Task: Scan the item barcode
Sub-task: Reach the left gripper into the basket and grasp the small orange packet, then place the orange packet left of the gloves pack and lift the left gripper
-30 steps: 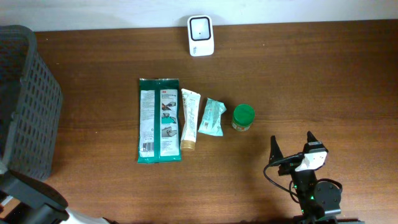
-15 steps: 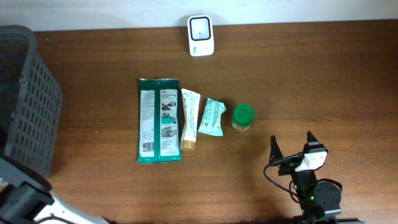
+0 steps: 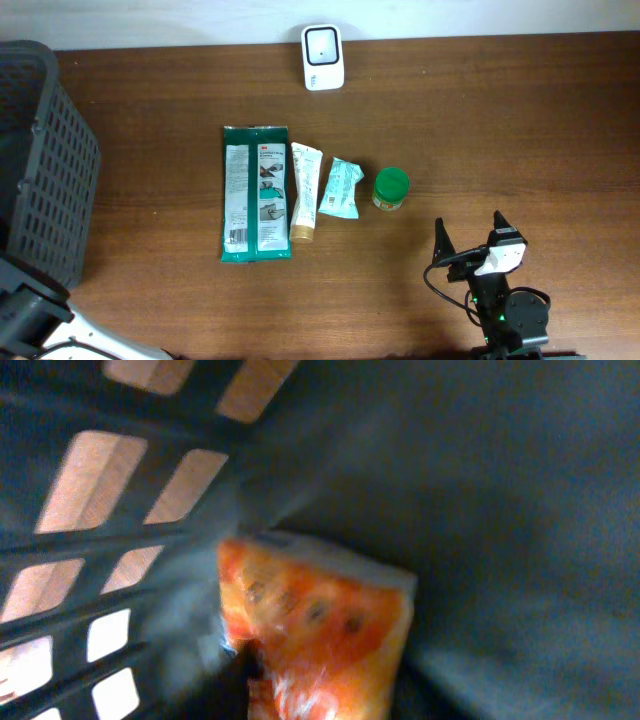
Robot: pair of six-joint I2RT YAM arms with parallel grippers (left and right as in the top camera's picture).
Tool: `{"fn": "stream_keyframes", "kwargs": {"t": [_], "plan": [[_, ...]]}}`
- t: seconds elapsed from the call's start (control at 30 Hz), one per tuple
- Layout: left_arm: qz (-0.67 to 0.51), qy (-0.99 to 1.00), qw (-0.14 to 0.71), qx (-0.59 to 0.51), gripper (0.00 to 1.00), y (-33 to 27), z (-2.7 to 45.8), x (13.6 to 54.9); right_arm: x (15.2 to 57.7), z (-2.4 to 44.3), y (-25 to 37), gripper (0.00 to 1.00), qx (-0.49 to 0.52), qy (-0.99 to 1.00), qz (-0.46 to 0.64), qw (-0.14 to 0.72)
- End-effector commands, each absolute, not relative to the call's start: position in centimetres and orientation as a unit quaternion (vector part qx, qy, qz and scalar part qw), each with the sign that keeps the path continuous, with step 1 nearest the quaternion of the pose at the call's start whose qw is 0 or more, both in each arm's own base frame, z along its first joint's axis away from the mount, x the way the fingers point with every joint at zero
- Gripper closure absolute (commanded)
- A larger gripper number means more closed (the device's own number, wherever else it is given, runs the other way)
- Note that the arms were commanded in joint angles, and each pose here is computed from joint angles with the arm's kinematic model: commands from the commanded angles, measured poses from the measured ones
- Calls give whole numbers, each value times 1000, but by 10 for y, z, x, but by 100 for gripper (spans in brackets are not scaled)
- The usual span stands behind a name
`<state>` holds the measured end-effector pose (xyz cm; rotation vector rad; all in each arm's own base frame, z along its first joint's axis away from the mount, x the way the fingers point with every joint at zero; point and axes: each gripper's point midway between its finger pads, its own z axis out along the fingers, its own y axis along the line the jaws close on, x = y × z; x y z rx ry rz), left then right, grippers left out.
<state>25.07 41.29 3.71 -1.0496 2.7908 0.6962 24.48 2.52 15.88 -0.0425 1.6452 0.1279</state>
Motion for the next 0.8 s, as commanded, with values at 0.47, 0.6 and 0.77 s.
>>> {"fn": "stream_keyframes", "kwargs": {"t": [0.47,0.6,0.77], "plan": [[179,850,407,-284,100,329,310,360,245,156,24,2,-15,733,56,678],[182,802,529,-210,100,236,428,353,245,156,24,2,-15,733,56,678],[68,851,508,-113,100,99,417,361,245,156,24,2,-15,733,56,678]]}}
